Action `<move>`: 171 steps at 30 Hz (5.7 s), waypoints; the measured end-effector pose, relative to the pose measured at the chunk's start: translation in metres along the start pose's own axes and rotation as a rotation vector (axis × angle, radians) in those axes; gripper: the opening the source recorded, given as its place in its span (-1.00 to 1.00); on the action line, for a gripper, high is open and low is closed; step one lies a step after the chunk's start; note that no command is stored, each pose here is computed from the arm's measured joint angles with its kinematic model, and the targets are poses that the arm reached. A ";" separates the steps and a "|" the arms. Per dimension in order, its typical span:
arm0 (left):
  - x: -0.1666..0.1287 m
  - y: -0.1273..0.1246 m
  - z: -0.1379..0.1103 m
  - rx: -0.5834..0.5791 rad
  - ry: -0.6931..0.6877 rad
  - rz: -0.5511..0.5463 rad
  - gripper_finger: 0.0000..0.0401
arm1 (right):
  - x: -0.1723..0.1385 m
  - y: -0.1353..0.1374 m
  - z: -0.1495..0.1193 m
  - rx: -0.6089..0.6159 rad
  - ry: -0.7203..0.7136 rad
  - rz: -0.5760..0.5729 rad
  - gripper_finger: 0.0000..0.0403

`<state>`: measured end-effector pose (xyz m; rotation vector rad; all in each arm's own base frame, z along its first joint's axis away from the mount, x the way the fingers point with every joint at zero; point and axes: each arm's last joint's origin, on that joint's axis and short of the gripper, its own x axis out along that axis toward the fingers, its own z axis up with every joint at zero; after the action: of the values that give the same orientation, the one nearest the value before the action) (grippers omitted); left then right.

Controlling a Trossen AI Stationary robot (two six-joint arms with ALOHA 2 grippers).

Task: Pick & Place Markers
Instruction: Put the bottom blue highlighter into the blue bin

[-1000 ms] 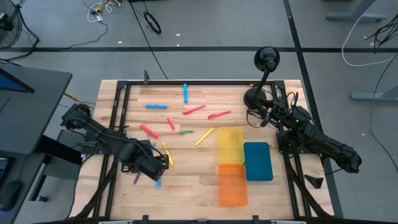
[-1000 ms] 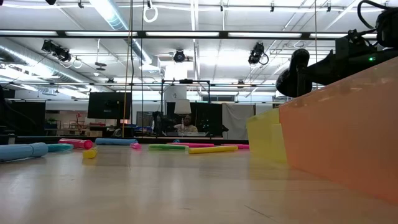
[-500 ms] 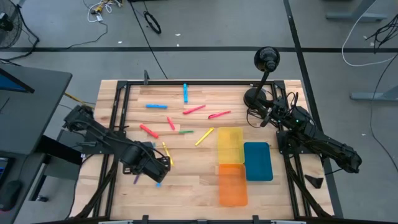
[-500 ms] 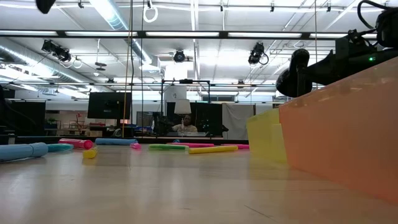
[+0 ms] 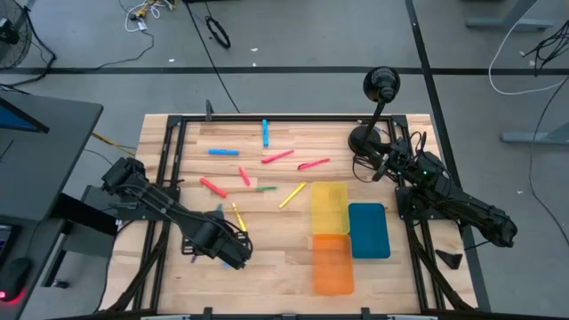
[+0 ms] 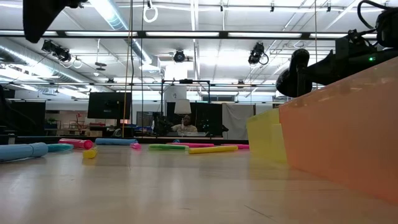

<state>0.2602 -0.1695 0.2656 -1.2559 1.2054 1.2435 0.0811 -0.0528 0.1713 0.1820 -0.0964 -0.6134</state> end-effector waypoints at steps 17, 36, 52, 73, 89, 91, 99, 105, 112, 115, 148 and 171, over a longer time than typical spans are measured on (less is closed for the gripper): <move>0.062 0.000 0.001 -0.027 0.051 -0.020 0.33 | 0.000 0.000 0.000 0.000 0.000 0.000 -0.13; 0.127 0.013 0.013 -0.061 0.130 -0.132 0.33 | 0.000 0.000 0.000 0.000 0.000 0.000 -0.13; 0.131 0.016 0.013 0.013 0.143 -0.103 -0.02 | 0.000 0.000 0.000 0.000 0.000 0.000 -0.13; 0.131 0.016 0.012 0.176 0.133 -0.114 -0.65 | 0.000 0.000 0.000 0.000 0.000 0.000 -0.13; 0.129 0.016 0.013 0.169 0.134 -0.119 -0.65 | 0.000 0.000 0.000 0.000 0.000 0.000 -0.13; 0.126 0.017 0.015 0.162 0.138 -0.129 -0.65 | 0.000 0.000 0.000 0.000 -0.001 0.000 -0.13; 0.085 0.014 0.019 0.155 -0.019 -0.234 -0.66 | 0.000 0.001 0.002 0.128 -0.017 0.022 -0.13; 0.053 0.010 0.021 0.266 -0.112 -0.350 -0.66 | 0.000 0.005 0.005 0.196 -0.017 0.143 -0.13; 0.020 0.004 0.031 0.471 -0.253 -0.481 -0.66 | -0.004 0.012 0.019 0.253 -0.054 0.329 -0.13; 0.007 0.006 0.039 0.574 -0.360 -0.526 -0.66 | -0.007 0.016 0.033 0.232 -0.060 0.340 -0.13; -0.128 0.023 0.144 0.989 -1.034 -1.045 -0.66 | 0.026 0.073 0.221 0.124 0.100 0.392 -0.13; -0.149 0.011 0.176 1.063 -1.077 -1.346 -0.66 | 0.078 0.141 0.216 0.088 0.057 0.489 -0.13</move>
<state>0.2412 0.0083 0.4111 -0.2157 -0.0368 0.0228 0.1926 -0.0156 0.4139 0.2511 -0.1087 -0.1169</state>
